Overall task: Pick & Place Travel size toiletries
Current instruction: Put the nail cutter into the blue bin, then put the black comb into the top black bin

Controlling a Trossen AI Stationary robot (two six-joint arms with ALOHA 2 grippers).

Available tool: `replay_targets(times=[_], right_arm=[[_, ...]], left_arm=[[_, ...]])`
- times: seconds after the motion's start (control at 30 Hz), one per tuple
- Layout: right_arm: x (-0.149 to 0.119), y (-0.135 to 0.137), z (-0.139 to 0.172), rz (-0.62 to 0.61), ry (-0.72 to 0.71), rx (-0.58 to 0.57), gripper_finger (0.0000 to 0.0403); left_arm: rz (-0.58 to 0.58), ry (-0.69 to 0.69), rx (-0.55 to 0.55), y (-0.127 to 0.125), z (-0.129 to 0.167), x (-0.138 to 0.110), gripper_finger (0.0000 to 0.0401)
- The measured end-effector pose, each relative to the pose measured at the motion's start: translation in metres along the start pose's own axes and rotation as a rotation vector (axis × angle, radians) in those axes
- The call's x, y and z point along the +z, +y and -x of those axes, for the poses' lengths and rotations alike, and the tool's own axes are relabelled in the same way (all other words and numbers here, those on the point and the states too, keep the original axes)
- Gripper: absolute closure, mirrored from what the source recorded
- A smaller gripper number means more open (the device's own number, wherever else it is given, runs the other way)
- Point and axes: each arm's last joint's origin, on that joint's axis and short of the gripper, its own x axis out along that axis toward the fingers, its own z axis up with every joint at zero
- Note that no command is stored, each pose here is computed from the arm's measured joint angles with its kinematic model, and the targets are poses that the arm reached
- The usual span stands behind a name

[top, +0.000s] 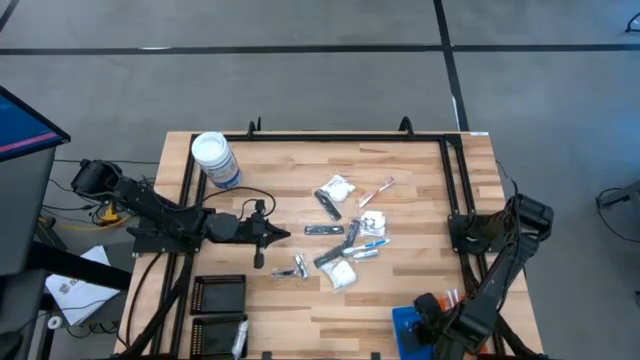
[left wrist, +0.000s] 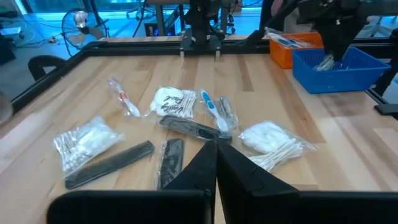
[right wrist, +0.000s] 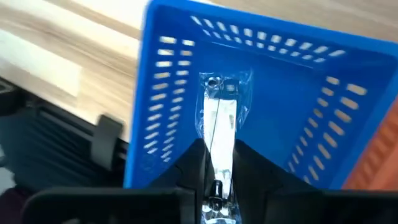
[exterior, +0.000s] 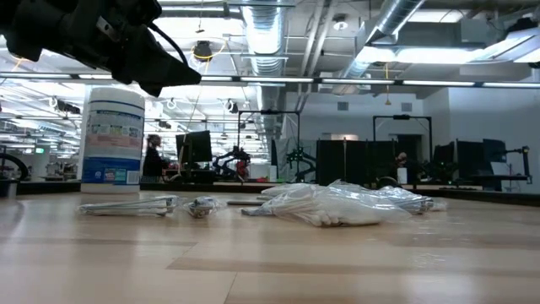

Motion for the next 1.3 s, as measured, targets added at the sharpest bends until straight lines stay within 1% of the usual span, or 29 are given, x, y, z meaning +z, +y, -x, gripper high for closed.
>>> replay_targets(times=[0.07,0.23,0.37,0.47,0.63,0.77,0.87,0.97,1.03,1.1,1.2,1.3], right_arm=[[0.002,0.001,-0.001,-0.007,0.002,-0.011,0.0342],[0.002,0.002,0.001,-0.001,0.008,0.002,0.0327],[0.001,0.002,0.001,-0.015,0.009,0.001,0.0305],[0.002,0.002,0.001,-0.016,0.009,0.002,0.0279],[0.002,0.002,0.003,-0.01,0.011,0.001,0.022],[0.005,0.004,0.02,-0.003,0.019,0.01,0.0177],[0.011,0.003,0.037,0.007,-0.004,-0.013,0.0162],[0.021,0.002,0.056,0.04,-0.058,-0.06,0.016],[0.03,0.002,0.067,0.086,-0.133,-0.083,0.0162],[0.04,0.005,0.076,0.132,-0.226,-0.077,0.0167],[0.055,0.009,0.081,0.204,-0.358,-0.063,0.0175],[0.068,0.019,0.078,0.283,-0.441,-0.044,0.0182]], left_arm=[[0.0,-0.001,-0.003,0.0,0.0,0.0,0.0398],[-0.004,-0.009,-0.003,0.0,0.0,0.001,0.0398],[-0.002,-0.014,-0.008,0.0,0.0,0.001,0.0398],[-0.002,-0.014,-0.016,-0.001,0.0,0.002,0.0398],[-0.001,-0.015,-0.017,-0.001,0.0,0.002,0.0398],[0.003,-0.015,-0.019,-0.001,0.0,0.002,0.0398],[0.006,-0.016,-0.021,-0.001,0.0,0.002,0.0398],[0.006,-0.015,-0.028,-0.001,0.0,0.002,0.0398],[0.006,-0.016,-0.031,-0.001,0.0,0.002,0.0398],[0.006,-0.016,-0.031,-0.001,0.0,0.002,0.0398],[0.007,-0.016,-0.031,-0.001,0.0,0.002,0.0398],[0.01,-0.016,-0.031,-0.001,0.0,0.002,0.0398]])
